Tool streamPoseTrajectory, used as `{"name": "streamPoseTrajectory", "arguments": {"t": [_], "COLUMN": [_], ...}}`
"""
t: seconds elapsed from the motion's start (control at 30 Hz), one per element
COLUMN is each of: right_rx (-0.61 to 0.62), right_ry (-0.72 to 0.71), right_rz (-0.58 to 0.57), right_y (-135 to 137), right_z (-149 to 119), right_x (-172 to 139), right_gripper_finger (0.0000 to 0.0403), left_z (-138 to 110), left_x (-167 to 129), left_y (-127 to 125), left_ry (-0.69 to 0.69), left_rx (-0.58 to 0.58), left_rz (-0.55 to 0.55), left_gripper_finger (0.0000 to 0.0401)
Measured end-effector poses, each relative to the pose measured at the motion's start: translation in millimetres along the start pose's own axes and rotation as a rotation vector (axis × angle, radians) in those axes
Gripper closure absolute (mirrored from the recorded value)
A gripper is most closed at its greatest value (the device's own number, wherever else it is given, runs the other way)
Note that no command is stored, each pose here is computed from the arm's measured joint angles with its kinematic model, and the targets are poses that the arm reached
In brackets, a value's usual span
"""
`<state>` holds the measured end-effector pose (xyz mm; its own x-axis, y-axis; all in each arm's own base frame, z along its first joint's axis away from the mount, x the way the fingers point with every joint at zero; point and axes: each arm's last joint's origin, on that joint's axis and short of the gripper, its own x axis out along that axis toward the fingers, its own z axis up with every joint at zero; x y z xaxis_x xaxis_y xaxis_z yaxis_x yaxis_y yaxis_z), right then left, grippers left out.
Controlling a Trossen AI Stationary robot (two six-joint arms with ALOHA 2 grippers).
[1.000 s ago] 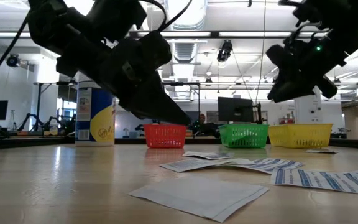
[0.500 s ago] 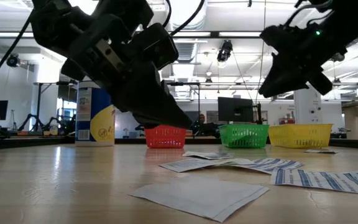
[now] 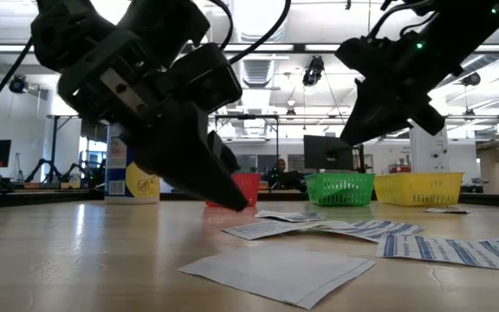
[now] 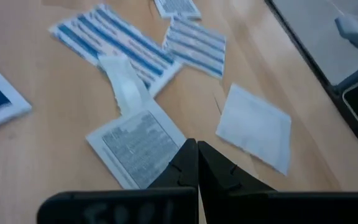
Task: Pick & Place First Aid Supplies
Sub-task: Put the alcohol pad in the green bin
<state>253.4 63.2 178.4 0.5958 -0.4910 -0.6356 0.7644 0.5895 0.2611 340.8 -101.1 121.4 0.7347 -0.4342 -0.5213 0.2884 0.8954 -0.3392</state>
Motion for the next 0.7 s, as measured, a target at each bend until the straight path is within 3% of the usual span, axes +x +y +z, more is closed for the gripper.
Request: {"name": "streamPoseTrajectory", "arguments": {"t": [0.2, 0.53, 0.7], "right_rx": [0.043, 0.045, 0.010], "right_ry": [0.008, 0.076, 0.143], "right_rz": [0.045, 0.269, 0.343], "right_y": [7.6, 30.4, 38.5], "right_z": [-2.2, -7.4, -18.3], "right_x": [-0.1, 2.7, 13.9], "right_gripper_finger": [0.0335, 0.0335, 0.0335], "left_z": [-6.8, -12.0, -11.2], "left_x": [4.7, 10.5, 8.6], "left_y": [3.7, 15.6, 24.3], "left_ry": [0.022, 0.021, 0.010], "left_rx": [0.001, -0.015, -0.032], "left_rz": [0.023, 0.049, 0.141], "left_gripper_finger": [0.0401, 0.0401, 0.0401]}}
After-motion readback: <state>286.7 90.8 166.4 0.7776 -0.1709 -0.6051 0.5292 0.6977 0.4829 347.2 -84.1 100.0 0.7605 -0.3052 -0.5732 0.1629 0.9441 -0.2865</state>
